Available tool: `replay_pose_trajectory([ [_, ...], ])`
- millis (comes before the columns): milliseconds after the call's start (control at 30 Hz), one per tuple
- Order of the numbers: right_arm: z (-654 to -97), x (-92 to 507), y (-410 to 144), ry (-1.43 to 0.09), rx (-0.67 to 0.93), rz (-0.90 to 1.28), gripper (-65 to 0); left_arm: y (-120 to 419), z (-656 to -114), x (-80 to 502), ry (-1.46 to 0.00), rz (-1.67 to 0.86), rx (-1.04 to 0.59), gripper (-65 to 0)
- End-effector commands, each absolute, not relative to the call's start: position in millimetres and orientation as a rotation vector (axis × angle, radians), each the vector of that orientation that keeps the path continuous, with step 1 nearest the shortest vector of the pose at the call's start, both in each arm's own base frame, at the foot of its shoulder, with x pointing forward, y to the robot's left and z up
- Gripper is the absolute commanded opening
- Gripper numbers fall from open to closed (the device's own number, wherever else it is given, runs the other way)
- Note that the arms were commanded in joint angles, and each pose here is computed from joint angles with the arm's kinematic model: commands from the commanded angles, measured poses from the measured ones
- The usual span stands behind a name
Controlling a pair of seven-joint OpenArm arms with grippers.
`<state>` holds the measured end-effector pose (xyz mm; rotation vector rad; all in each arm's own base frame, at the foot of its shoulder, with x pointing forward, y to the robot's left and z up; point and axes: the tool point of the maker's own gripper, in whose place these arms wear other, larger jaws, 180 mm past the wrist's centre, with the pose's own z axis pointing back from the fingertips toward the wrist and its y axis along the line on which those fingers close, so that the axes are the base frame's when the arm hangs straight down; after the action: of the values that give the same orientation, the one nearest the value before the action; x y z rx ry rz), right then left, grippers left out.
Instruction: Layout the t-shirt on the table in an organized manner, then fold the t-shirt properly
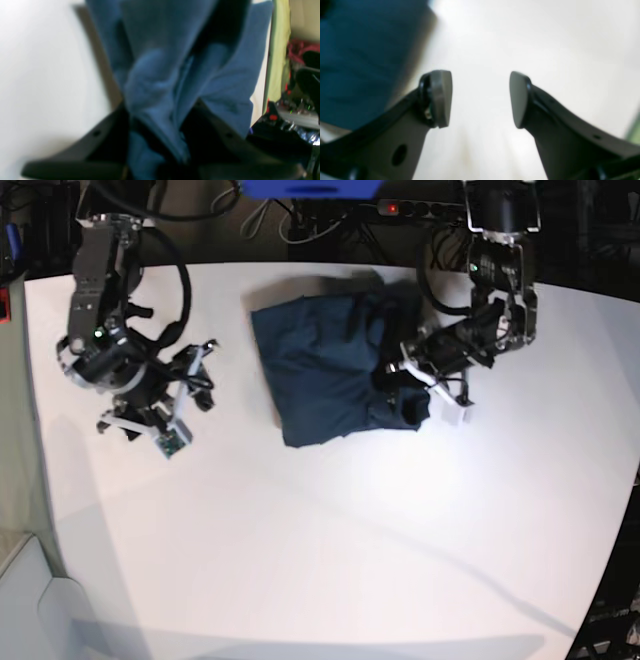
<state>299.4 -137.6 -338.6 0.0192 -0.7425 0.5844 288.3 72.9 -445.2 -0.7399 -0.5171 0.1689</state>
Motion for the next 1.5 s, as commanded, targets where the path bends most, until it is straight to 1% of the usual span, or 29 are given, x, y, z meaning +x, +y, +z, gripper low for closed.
replay_pose_trajectory([
  [0,-322.1,308.5,-143.4,-0.806,0.007,0.581,-28.5,77.2,-463.4,281.2,-0.432,0.105,-0.649,-62.8],
  [67,-319.3,307.0,-158.7,-0.807,-0.025,0.555,-28.5,67.5,-461.6,297.1,-0.418,-0.038,-0.603,-65.0],
  [200,-311.9,304.4,-190.1,-0.806,-0.092,0.505,-28.5,46.4,-449.3,330.3,-0.417,-0.323,-0.486,-64.8],
  [367,-316.6,288.8,-225.4,-0.774,-0.141,0.412,-28.5,18.4,-420.2,376.7,-0.471,-0.707,-0.261,-64.8],
  [500,-319.4,275.3,-243.4,-0.752,-0.170,0.365,-28.5,-21.2,-397.5,400.3,-0.524,-0.944,-0.118,-64.8],
  [600,-317.6,263.2,-253.7,-0.742,-0.197,0.342,-28.5,-58.9,-386.4,403.9,-0.567,-1.102,-0.040,-64.8],
  [767,-318.2,250.2,-271.7,-0.723,-0.228,0.289,-28.5,-116.7,-375.8,396.9,-0.688,-1.309,0.003,-64.8],
  [900,-326.3,228.5,-286.5,-0.674,-0.249,0.252,-28.5,-141.7,-395.5,370.7,-0.636,-1.563,0.003,-64.8],
  [967,-329.1,219.8,-292.8,-0.657,-0.257,0.228,-28.5,-143.8,-406.0,365.3,-0.598,-1.631,0.004,-64.8],
  [1067,-332.2,207.6,-298.3,-0.642,-0.263,0.195,-28.5,-137.0,-418.8,366.6,-0.555,-1.652,0.042,-64.6],
  [1200,-336.0,195.7,-302.8,-0.624,-0.266,0.153,-28.5,-133.4,-422.8,367.4,-0.545,-1.660,0.050,-64.3],
  [1267,-336.9,190.6,-305.8,-0.621,-0.269,0.125,-28.5,-132.6,-422.0,368.9,-0.545,-1.656,0.059,-61.2],
  [1333,-337.6,185.6,-309.7,-0.619,-0.273,0.093,-28.5,-132.0,-422.0,369.2,-0.543,-1.655,0.063,-53.1],
  [1400,-337.8,183.4,-311.5,-0.618,-0.275,0.079,-28.5,-131.4,-422.3,369.3,-0.542,-1.654,0.062,-43.0],
  [1467,-338.3,182.3,-311.5,-0.615,-0.275,0.079,-28.5,-130.2,-421.5,370.8,-0.544,-1.648,0.062,-30.1],
])
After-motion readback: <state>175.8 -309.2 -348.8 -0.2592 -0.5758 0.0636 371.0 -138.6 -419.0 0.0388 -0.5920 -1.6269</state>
